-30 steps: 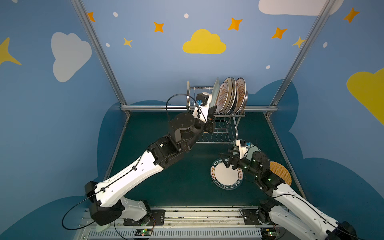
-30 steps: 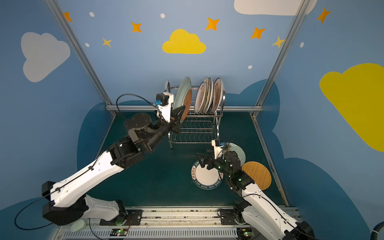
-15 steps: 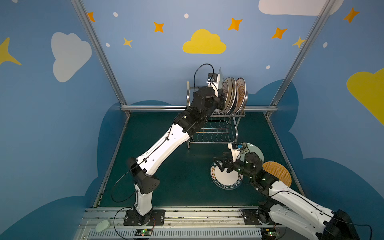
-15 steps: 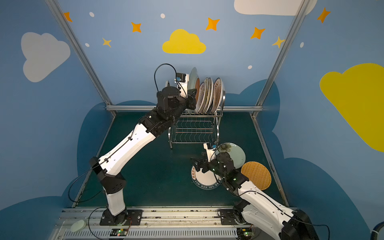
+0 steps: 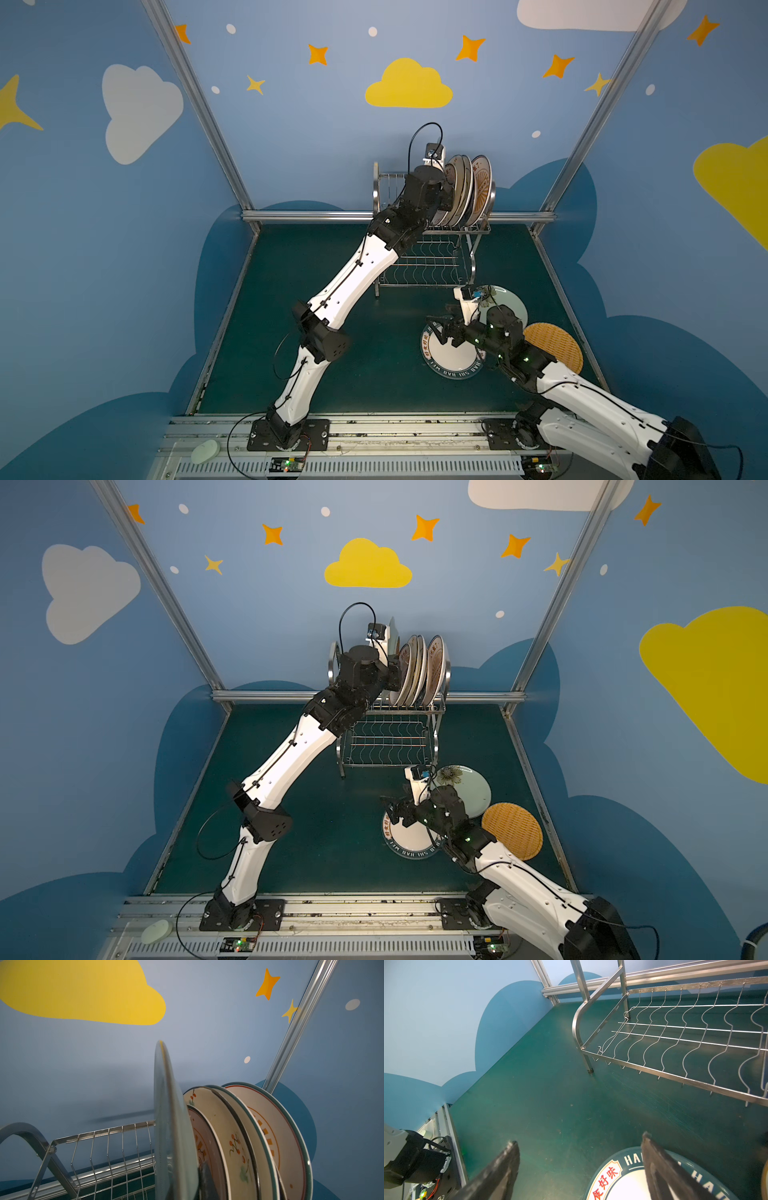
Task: Load plates into a dish rack
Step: Place the plate on the dish rack.
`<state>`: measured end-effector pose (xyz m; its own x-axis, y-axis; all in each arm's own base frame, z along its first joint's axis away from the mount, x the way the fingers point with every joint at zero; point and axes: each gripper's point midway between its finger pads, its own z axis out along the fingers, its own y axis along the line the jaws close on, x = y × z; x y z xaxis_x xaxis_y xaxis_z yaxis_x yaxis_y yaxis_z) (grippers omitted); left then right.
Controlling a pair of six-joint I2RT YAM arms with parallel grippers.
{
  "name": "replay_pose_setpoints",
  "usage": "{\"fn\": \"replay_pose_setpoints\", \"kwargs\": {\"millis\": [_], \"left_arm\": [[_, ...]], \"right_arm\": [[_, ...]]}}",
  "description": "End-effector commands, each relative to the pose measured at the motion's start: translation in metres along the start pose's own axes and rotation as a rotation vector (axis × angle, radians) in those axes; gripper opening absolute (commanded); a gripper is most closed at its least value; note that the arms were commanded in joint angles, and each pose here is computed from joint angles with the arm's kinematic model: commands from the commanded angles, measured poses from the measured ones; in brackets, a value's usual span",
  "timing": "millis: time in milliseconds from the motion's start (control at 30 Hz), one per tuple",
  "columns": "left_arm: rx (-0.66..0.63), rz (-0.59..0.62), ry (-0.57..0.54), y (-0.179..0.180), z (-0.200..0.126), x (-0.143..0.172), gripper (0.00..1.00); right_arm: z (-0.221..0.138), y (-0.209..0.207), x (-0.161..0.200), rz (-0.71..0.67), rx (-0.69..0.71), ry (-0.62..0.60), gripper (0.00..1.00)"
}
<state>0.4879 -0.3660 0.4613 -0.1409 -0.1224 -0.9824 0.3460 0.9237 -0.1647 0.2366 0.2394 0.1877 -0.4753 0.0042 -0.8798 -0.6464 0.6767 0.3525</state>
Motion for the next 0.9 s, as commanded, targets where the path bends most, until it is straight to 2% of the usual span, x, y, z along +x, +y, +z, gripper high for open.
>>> {"fn": "replay_pose_setpoints", "kwargs": {"millis": [0, 867], "left_arm": [[0.0, -0.057, -0.173, 0.006, -0.021, -0.062, 0.04], [-0.126, -0.023, -0.086, 0.026, 0.012, -0.012, 0.04]], "right_arm": [[0.001, 0.003, -0.009, -0.018, 0.0, -0.015, 0.9], [0.007, 0.002, -0.005, -0.011, 0.006, 0.018, 0.9]]}}
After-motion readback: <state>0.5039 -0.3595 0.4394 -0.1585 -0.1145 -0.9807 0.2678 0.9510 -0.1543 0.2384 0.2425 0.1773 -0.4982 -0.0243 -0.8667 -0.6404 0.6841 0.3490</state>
